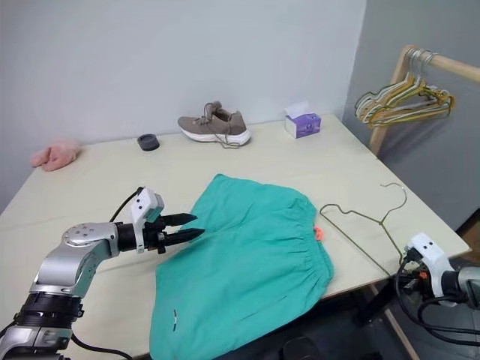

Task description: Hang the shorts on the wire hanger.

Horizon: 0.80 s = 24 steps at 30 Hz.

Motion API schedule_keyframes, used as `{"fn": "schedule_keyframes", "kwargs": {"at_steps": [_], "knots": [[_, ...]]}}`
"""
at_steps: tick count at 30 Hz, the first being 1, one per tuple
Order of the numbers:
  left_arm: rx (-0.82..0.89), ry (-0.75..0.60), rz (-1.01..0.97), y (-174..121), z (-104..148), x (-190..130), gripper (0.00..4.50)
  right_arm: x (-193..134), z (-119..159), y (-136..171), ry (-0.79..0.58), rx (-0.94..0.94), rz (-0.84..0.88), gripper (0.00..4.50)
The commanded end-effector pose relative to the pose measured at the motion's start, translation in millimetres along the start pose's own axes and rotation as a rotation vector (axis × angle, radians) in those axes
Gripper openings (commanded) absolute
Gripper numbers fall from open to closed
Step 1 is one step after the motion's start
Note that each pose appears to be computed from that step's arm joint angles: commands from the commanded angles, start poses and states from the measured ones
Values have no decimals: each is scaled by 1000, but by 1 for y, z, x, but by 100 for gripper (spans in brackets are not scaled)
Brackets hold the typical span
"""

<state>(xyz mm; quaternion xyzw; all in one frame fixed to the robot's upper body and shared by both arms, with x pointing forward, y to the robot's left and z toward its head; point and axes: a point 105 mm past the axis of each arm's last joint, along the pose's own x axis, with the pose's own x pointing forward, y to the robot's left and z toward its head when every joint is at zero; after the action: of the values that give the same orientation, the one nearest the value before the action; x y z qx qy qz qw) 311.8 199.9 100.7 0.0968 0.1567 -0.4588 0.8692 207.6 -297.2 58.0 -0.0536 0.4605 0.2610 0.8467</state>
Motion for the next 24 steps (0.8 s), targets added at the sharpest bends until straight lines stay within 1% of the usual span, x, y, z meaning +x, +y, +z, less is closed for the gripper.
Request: {"fn": "schedule_keyframes", "kwargs": {"at_steps": [1, 3, 14, 24], "knots": [[51, -16, -11, 1, 11, 2, 258, -11, 10, 3, -19, -49, 3, 0], [52, -18, -13, 1, 11, 3, 258, -10, 13, 6, -19, -69, 17, 0], [57, -11, -9, 1, 6, 4, 258, 10, 53, 27, -57, -231, 111, 0], [49, 0, 52, 7, -1, -4, 258, 12, 82, 48, -102, -364, 174, 0]]}}
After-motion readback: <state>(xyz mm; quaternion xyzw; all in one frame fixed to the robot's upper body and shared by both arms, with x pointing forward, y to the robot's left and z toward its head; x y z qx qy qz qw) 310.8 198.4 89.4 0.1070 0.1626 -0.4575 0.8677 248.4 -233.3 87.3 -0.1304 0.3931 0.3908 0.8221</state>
